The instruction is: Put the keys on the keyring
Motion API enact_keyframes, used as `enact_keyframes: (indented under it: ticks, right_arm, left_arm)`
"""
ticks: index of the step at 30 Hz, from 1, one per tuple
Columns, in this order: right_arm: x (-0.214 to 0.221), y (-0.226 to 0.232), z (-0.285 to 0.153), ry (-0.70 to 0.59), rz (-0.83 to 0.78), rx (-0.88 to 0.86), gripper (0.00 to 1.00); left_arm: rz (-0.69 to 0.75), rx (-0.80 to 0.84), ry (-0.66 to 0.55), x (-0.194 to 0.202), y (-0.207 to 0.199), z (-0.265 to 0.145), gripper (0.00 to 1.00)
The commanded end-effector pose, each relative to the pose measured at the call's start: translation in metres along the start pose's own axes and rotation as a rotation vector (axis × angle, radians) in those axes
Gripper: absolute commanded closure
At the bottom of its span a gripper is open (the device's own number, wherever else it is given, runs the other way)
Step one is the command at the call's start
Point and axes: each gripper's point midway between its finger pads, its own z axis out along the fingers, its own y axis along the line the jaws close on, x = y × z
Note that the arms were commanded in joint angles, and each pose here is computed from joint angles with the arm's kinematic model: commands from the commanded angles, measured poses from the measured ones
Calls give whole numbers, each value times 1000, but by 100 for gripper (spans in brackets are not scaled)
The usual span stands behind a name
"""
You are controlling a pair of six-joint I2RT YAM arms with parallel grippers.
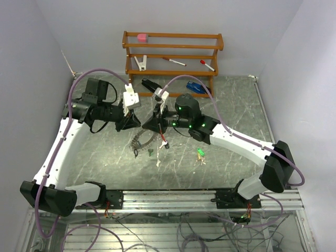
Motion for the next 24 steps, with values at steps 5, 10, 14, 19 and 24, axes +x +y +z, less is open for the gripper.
enact_keyframes:
  ticks: [5,10,14,19,24]
  right_arm:
    - [-40,7,-14,-143,-44,26,100]
    - [-48,5,-18,-169,-54,47,100]
    - [-56,4,-18,-194,-60,59,100]
    - [-60,2,-17,-201,-69,70,100]
    - [-65,1,-19,-214,-75,85,100]
  left_arm:
    - [11,17,-33,-10,-4,0,77]
    - [-23,25,-39,-10,-4,3,69]
    - [-57,51,-50,-11,-8,5,64]
    - [-80,83,-34,-7,-12,6,60]
    - [-108,106,20,5,-13,9,59]
